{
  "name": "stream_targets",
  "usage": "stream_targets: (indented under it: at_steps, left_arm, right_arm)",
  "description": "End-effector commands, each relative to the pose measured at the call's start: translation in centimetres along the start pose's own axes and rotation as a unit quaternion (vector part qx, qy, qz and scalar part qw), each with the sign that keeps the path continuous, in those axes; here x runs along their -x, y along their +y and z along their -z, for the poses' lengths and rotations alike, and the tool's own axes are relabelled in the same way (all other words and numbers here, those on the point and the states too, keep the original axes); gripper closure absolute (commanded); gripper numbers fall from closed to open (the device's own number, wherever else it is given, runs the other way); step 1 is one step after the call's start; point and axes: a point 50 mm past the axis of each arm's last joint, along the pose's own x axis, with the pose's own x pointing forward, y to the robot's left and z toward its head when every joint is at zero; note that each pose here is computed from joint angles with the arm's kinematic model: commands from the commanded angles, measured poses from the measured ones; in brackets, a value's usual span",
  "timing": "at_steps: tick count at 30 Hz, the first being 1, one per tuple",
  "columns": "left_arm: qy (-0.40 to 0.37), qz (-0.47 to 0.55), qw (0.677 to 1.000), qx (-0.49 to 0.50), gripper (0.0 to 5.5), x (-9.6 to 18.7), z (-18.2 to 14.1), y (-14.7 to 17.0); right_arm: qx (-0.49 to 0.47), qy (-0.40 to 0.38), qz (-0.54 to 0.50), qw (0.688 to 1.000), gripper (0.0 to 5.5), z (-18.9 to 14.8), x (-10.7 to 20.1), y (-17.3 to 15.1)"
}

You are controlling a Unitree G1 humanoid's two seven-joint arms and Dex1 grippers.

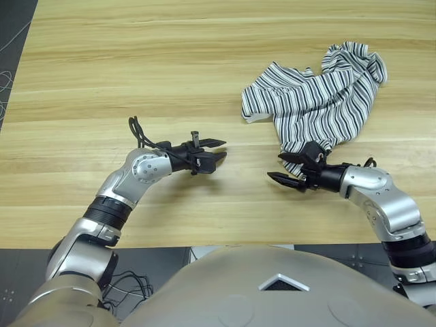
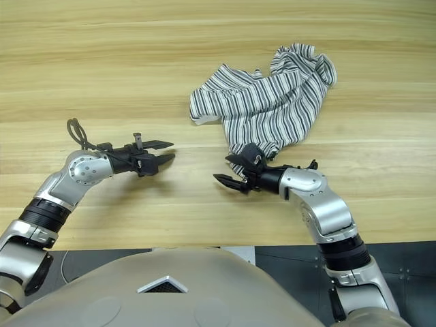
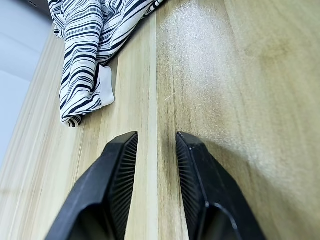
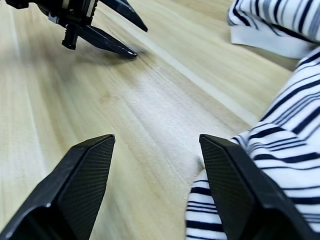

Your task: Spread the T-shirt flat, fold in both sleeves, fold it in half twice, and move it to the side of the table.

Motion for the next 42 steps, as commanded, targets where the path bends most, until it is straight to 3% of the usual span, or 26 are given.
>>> stream_targets:
  at_steps: [1, 9, 33, 42]
  left_arm:
    - [0.032, 0.039, 0.999, 0.009, 4.04, 0.4, 0.9, -1.4]
    - [0.033, 0.039, 0.999, 0.009, 4.04, 0.3, 0.9, -1.4]
    - [0.032, 0.044, 0.998, 0.014, 4.04, 0.3, 0.8, -2.1]
    - [0.033, 0.043, 0.998, 0.012, 4.04, 0.4, 0.8, -2.0]
  right_arm:
    - [0.018, -0.007, 0.012, 1.0, 2.37, -0.8, 0.6, -0.5]
    - [0.032, -0.009, 0.032, 0.999, 2.37, -1.2, 0.8, -1.4]
    - [0.114, 0.107, 0.061, 0.986, 2.37, 3.5, -0.8, -2.2]
    - [0.121, 0.112, 0.073, 0.984, 3.71, 3.5, -0.6, -2.5]
